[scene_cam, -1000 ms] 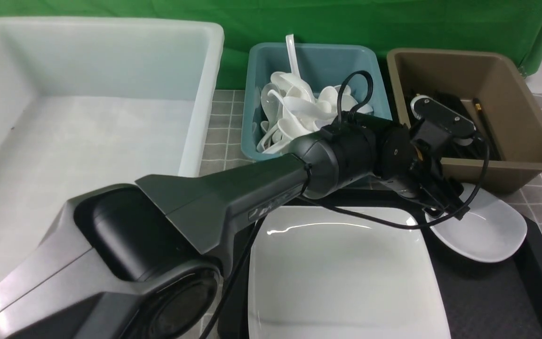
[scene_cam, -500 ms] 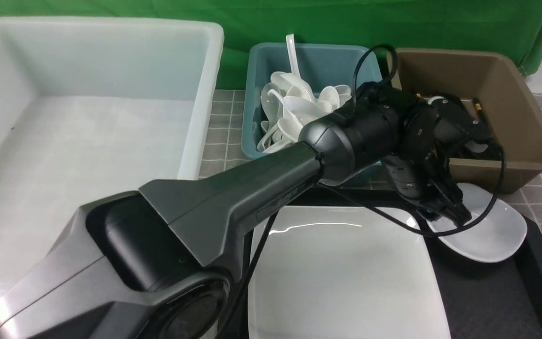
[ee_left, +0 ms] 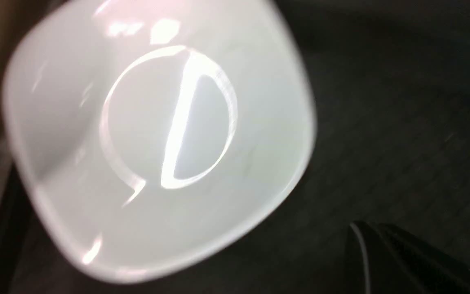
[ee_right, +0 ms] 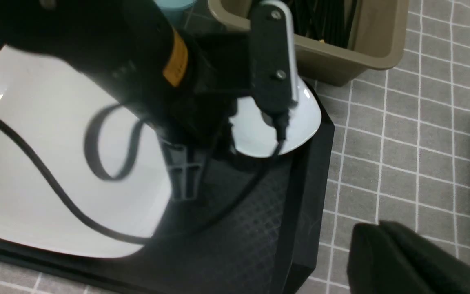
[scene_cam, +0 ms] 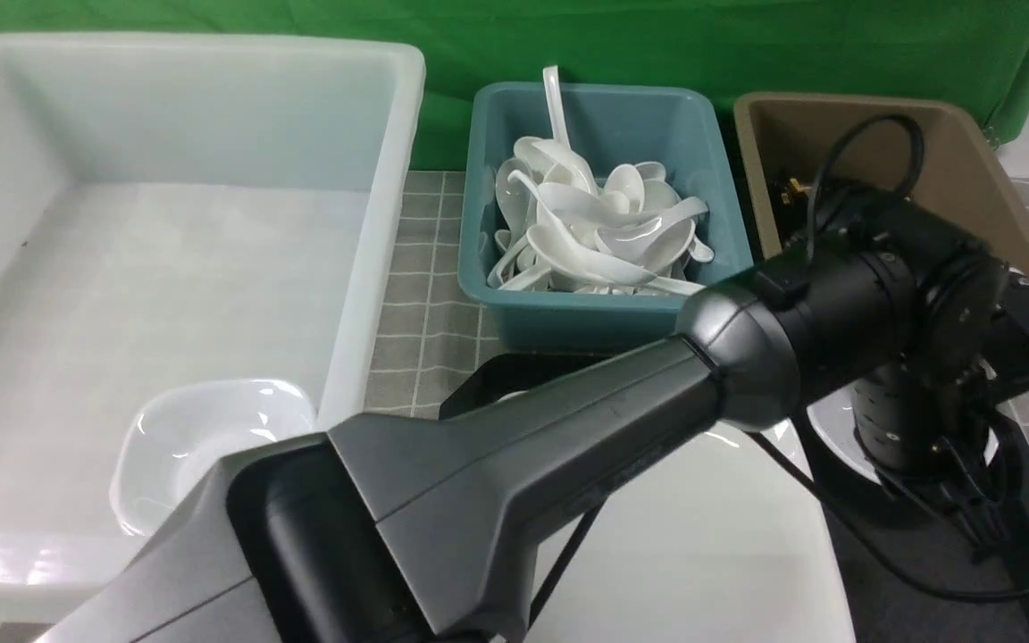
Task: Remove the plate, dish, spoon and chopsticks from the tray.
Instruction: Use the left arm to grab a small plate from the dinner plate
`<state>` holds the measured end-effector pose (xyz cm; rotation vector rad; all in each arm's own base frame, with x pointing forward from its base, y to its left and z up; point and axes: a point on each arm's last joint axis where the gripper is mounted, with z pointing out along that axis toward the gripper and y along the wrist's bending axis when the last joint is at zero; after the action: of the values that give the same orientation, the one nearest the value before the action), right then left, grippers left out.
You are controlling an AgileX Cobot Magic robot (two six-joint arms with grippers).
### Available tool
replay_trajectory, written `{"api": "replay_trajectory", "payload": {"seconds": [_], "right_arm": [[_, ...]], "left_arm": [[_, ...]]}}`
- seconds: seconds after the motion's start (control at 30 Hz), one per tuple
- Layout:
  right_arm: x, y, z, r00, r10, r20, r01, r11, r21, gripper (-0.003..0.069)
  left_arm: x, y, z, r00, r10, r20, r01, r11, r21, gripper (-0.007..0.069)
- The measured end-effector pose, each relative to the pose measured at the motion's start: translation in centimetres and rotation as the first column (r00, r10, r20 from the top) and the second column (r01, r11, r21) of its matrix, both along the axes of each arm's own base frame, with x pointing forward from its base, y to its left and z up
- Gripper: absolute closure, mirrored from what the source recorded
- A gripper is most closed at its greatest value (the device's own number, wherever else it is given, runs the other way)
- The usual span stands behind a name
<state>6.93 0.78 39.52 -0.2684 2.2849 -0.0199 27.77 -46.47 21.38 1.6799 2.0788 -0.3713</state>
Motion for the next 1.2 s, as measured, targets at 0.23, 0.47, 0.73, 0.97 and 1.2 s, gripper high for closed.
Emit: {"api": "replay_trajectory", "payload": {"seconds": [0.23,0.47,0.73,0.97,1.2], "right_arm": [[0.0,0.1,0.0,0.999,-0.048,-0.015,0.049,0.996,0.071,0.0635],[0.2,-0.1,0.0,0.997,-0.079,-0.002,0.079,0.995,0.054,0.0635],[0.6,0.1,0.0,0.997,-0.081,-0.009,0.081,0.996,0.04,0.0634],[0.6,0.0,0.0,0.998,-0.067,-0.005,0.067,0.998,0.02,0.0631],[0.6,0.0,0.0,0.998,-0.062,-0.004,0.062,0.998,0.014,0.0631]], "left_arm": [[0.3,-0.8,-0.7,0.999,-0.001,0.041,0.003,0.998,-0.056,0.0489],[0.7,-1.3,-2.1,0.997,-0.022,0.072,0.027,0.998,-0.063,0.0212],[1.8,-1.6,-3.6,0.981,-0.042,0.187,0.051,0.998,-0.047,0.0138],[2.0,-1.9,-5.3,0.97,-0.097,0.223,0.104,0.994,-0.019,0.0204],[2.1,-2.0,-6.2,0.969,-0.11,0.222,0.113,0.994,-0.004,0.0361]]}}
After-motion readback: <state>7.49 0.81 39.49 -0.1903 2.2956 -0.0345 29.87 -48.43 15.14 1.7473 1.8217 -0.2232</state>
